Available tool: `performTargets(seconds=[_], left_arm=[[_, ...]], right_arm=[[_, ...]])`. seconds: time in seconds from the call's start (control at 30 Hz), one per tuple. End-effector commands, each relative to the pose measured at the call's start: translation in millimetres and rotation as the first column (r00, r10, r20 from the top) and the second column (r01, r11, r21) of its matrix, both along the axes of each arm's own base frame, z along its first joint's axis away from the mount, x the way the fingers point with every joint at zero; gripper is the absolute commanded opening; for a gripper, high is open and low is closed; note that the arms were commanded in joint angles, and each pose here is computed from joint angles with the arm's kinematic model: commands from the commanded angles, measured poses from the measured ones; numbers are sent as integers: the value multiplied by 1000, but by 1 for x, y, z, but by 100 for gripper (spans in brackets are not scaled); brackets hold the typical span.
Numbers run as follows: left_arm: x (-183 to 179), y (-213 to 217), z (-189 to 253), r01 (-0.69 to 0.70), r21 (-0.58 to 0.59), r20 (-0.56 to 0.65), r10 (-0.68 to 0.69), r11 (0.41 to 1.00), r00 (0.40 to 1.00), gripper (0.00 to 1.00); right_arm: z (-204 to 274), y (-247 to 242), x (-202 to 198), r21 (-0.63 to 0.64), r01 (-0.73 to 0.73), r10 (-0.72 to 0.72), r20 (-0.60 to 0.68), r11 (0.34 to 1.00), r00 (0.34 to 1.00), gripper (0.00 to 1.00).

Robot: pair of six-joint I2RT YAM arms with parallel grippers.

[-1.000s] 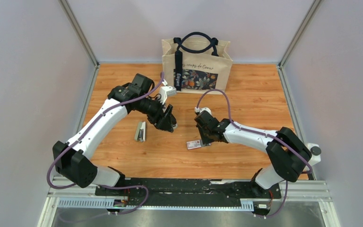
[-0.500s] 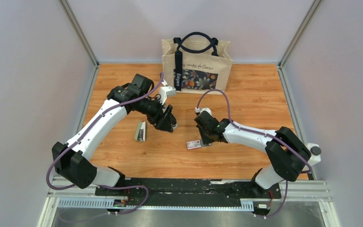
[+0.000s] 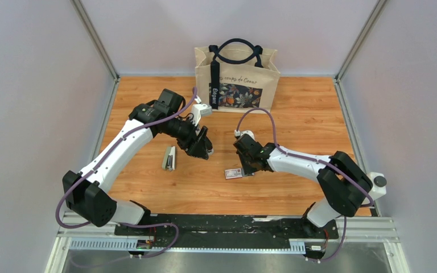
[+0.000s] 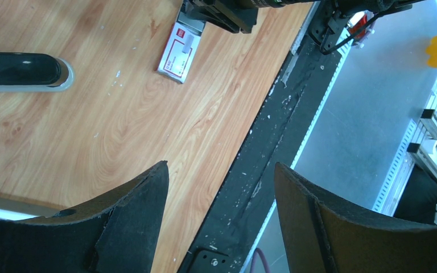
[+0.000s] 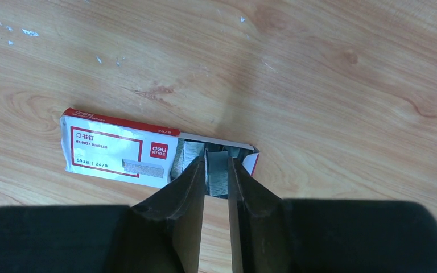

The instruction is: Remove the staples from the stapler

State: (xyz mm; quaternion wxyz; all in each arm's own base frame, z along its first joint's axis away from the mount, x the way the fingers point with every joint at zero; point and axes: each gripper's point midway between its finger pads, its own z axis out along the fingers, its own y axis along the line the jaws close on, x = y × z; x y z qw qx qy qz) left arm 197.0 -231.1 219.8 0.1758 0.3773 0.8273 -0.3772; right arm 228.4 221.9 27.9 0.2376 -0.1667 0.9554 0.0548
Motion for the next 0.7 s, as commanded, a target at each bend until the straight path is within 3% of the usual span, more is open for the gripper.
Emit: performTargets(seconds=[0.0, 0.47, 0.67], left_arm=[[-2, -1, 12, 30, -37, 58, -27, 999, 998, 76], [-2, -3, 12, 33, -40, 50, -31, 999, 998, 76], [-2, -5, 5, 57, -15, 59, -56, 998, 997, 77]], right_arm=[[10, 10, 7, 24, -6, 5, 28, 1000, 1000, 27], [38, 12, 6, 117, -9, -2, 94, 993, 996, 29], [50, 0, 11, 97, 25, -37, 129, 995, 991, 32]])
